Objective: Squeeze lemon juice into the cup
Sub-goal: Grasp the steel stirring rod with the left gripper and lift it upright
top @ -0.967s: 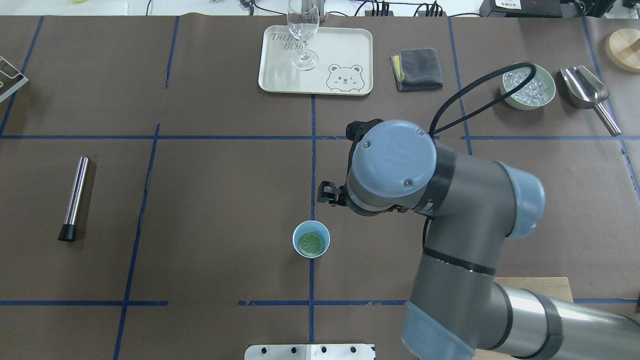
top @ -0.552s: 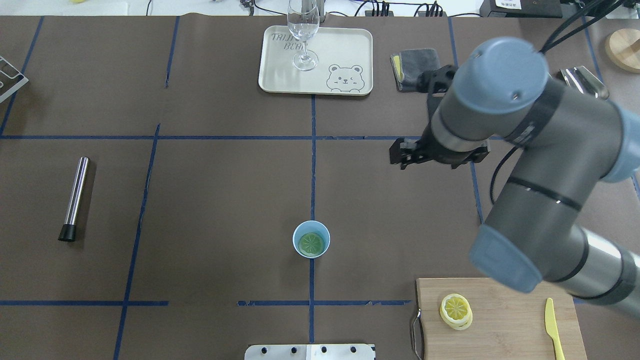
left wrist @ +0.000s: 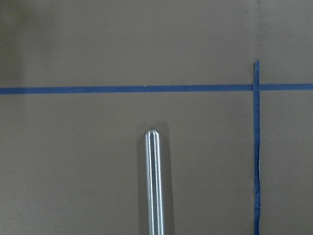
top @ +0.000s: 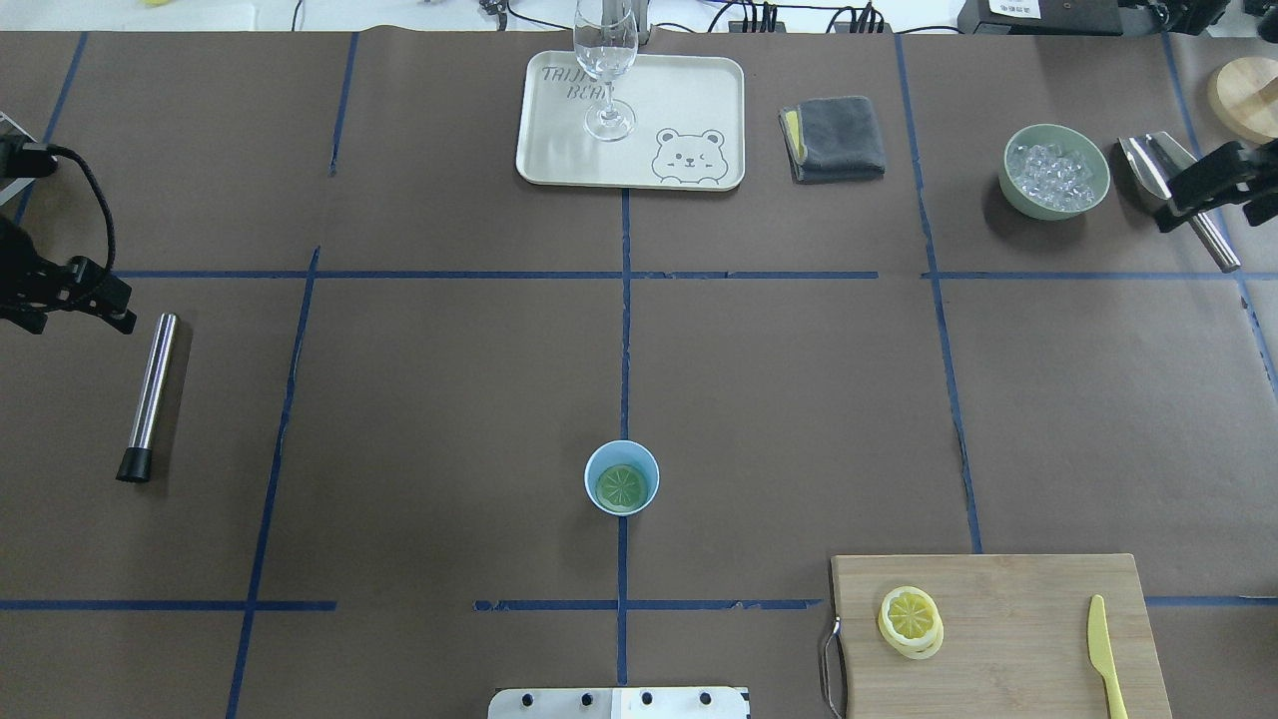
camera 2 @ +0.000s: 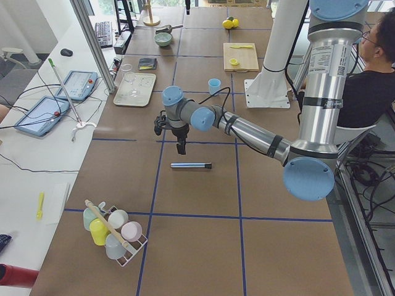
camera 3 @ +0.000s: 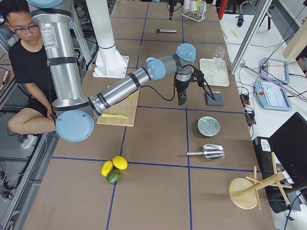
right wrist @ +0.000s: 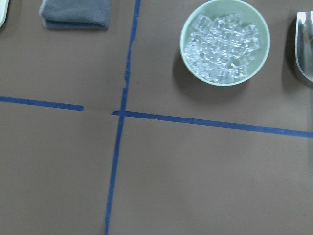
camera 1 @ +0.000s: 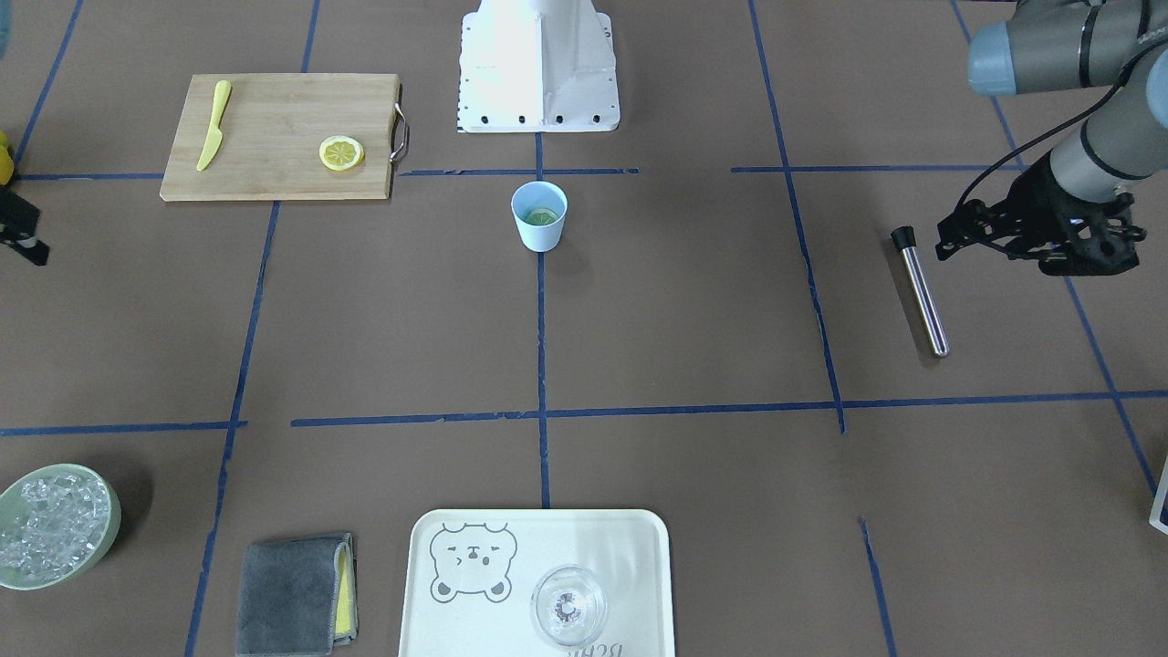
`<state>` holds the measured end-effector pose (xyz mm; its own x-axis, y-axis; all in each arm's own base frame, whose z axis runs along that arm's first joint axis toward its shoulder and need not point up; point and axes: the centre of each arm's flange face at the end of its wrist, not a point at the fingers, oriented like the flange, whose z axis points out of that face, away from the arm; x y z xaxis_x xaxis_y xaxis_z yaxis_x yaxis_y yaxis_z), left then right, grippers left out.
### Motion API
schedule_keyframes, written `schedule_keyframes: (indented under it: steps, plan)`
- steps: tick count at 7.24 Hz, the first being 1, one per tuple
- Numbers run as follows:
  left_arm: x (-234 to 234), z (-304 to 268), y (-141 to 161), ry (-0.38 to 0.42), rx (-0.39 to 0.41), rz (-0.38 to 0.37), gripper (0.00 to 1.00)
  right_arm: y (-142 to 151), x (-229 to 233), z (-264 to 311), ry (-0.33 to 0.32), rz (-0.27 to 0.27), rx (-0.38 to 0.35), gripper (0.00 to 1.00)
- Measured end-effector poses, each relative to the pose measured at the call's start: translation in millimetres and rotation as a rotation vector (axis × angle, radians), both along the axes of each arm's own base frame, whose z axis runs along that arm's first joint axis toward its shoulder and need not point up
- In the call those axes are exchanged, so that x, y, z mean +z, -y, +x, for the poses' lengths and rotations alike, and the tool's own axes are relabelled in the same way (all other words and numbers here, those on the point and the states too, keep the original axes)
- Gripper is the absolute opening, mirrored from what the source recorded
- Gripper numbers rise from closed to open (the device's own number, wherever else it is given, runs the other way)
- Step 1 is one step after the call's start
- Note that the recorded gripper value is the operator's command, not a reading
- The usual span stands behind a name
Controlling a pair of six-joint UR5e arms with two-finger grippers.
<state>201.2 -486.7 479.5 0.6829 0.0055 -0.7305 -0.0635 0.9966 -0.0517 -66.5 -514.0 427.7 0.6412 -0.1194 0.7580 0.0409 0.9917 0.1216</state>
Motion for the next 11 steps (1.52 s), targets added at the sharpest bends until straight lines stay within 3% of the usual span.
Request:
schedule_keyframes:
  steps: [1,3,7,11]
  plan:
    - [18,22,2,-0.001,0.011,-0.022,1.00,-1,39,37,0.045,0.011,0.010,1.00]
    - [45,45,4,-0.002,0.019,-0.045,1.00,-7,77,63,0.064,0.000,0.026,1.00]
    - [72,65,30,0.024,0.026,-0.078,1.00,-7,82,69,0.065,0.000,0.033,1.00]
    - [105,69,35,0.027,0.028,-0.080,0.98,-7,76,72,0.067,0.013,0.037,1.00]
